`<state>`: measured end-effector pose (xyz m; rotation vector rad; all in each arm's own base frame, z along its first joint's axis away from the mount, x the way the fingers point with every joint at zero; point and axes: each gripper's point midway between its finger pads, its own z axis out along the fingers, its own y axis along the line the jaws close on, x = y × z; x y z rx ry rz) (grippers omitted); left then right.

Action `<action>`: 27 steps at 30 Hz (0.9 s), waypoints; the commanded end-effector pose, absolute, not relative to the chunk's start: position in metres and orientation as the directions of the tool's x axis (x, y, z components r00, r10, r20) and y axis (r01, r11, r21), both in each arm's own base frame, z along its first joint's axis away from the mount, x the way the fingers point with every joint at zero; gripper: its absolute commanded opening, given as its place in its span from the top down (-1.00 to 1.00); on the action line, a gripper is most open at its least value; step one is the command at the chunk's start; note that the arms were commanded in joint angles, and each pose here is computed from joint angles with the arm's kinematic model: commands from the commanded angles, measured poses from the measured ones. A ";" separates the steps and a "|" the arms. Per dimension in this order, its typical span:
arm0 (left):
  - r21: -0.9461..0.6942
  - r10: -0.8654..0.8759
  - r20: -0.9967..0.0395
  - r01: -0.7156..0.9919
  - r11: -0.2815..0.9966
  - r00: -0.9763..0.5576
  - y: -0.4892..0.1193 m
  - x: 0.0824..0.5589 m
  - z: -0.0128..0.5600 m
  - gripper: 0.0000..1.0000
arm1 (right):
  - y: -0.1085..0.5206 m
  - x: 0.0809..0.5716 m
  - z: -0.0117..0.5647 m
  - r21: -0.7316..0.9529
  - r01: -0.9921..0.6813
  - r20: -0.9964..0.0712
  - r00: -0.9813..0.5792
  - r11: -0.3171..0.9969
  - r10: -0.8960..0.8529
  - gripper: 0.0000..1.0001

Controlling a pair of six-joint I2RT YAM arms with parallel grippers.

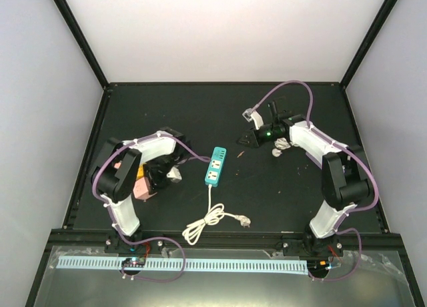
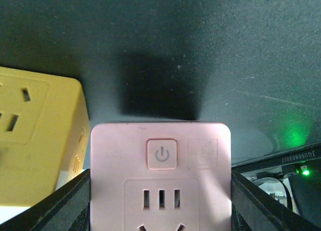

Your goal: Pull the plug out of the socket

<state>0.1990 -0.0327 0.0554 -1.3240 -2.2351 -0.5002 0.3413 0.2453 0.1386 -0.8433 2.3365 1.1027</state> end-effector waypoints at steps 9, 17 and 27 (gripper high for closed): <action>0.054 0.744 0.536 0.896 0.441 -0.399 -0.053 0.209 0.056 -0.43 | 0.242 0.341 0.151 0.543 -0.687 -0.621 -0.716 0.483 -0.318 0.42; 0.003 0.801 0.440 0.893 0.449 -0.405 -0.074 0.205 0.078 -0.97 | 0.241 0.342 0.155 0.539 -0.690 -0.628 -0.712 0.483 -0.316 0.42; -0.100 0.893 0.090 0.888 0.448 -0.440 -0.132 0.209 0.138 -0.97 | 0.238 0.328 0.197 0.444 -0.783 -0.725 -0.600 0.436 -0.337 0.26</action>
